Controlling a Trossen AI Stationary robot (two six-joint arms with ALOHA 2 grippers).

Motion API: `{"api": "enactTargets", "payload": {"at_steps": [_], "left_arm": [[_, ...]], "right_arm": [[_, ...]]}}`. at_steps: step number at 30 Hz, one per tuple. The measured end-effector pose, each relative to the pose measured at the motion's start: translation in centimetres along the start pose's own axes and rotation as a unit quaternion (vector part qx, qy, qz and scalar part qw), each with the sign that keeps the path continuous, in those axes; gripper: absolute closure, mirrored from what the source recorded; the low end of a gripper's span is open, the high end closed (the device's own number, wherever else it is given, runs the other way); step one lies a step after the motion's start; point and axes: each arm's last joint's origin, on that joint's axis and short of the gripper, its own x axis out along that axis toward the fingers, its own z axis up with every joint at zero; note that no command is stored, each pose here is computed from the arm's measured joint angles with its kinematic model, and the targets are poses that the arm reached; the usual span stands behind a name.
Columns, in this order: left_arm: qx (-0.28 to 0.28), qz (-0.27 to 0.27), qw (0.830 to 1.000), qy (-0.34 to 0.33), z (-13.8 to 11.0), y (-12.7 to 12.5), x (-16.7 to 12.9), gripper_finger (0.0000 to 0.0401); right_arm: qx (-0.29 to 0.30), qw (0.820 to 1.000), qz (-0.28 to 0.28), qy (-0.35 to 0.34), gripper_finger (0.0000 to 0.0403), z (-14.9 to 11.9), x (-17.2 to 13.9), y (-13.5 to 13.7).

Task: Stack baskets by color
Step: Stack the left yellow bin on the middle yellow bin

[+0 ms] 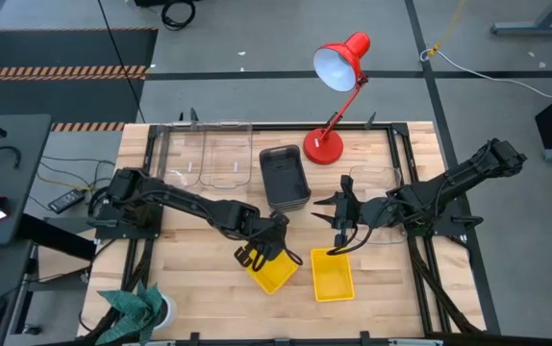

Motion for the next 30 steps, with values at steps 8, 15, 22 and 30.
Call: {"api": "enactTargets", "payload": {"at_steps": [8,15,22,30], "left_arm": [[-0.047,-0.051,0.997,-0.028,-0.38,0.39,0.02,0.0382],[-0.053,-0.079,0.995,-0.039,-0.36,0.21,0.27,0.0365],[-0.076,-0.074,0.994,-0.040,-0.32,0.32,0.26,0.0320],[-0.095,-0.057,0.993,-0.031,-0.53,0.69,0.28,0.0276]], "right_arm": [[0.000,1.000,0.000,-0.002,0.0277,0.04,0.01,0.01],[0.000,1.000,0.000,-0.002,0.0277,0.04,0.01,0.01],[0.000,1.000,0.000,-0.002,0.0277,0.04,0.01,0.00],[0.001,1.000,0.008,-0.002,0.0277,0.04,0.01,0.05]]}}
